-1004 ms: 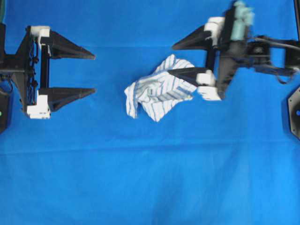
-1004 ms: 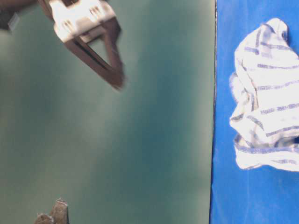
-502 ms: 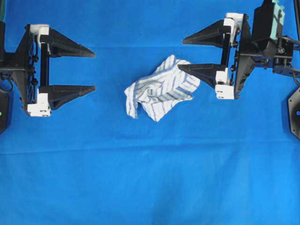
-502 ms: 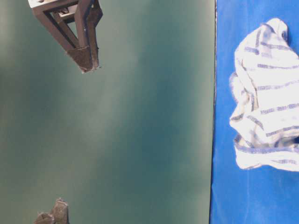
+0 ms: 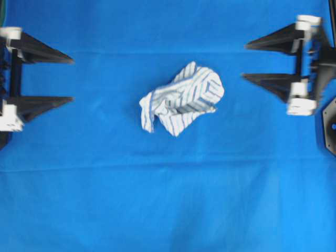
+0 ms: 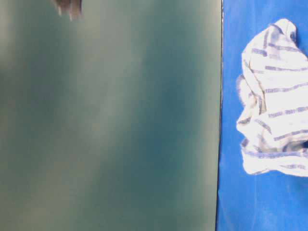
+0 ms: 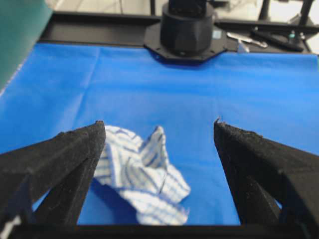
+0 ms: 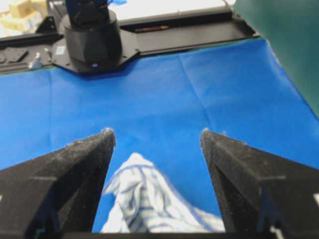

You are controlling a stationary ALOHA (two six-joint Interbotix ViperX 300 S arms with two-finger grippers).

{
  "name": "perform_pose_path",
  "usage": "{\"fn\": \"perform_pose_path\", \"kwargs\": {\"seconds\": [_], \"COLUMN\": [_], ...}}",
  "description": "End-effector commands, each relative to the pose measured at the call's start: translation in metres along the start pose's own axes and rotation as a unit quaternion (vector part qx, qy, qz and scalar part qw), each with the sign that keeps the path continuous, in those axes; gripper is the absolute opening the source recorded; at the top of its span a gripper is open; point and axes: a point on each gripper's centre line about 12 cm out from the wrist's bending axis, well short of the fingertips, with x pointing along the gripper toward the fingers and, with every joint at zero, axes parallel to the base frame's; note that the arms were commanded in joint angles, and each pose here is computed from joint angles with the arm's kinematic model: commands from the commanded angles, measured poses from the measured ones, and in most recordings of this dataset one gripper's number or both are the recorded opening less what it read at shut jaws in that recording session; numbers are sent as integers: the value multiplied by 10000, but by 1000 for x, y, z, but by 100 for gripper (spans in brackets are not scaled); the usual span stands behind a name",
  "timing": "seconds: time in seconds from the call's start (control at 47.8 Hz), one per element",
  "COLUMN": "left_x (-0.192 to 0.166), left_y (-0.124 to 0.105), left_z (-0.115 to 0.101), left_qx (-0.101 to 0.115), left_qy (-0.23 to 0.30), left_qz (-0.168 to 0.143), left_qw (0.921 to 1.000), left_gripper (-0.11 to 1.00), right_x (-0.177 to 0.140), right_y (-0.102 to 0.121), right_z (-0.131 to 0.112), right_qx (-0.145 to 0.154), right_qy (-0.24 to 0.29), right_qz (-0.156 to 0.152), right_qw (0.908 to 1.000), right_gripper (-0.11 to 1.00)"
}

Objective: Hand over the towel.

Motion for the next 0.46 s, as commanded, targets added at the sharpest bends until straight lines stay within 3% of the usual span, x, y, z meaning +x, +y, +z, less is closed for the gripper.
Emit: {"fn": "perform_pose_path", "kwargs": {"seconds": [0.0, 0.209, 0.439], "left_x": [-12, -48, -71], "left_y": [2, 2, 2], "left_z": [-2, -36, -68], "left_qx": [1, -16, -16], "left_qy": [-108, 23, 138], "left_qz": [45, 45, 39], "left_qw": [9999, 10000, 9999], "left_gripper": [91, 91, 91], "right_x": [-18, -56, -71], "right_y": [0, -2, -4], "right_z": [-1, -31, -70], "right_qx": [24, 41, 55], "right_qy": [-183, -429, -314], "right_qz": [18, 20, 20], "right_qw": [9998, 9991, 9995], "right_gripper": [72, 71, 71]}}
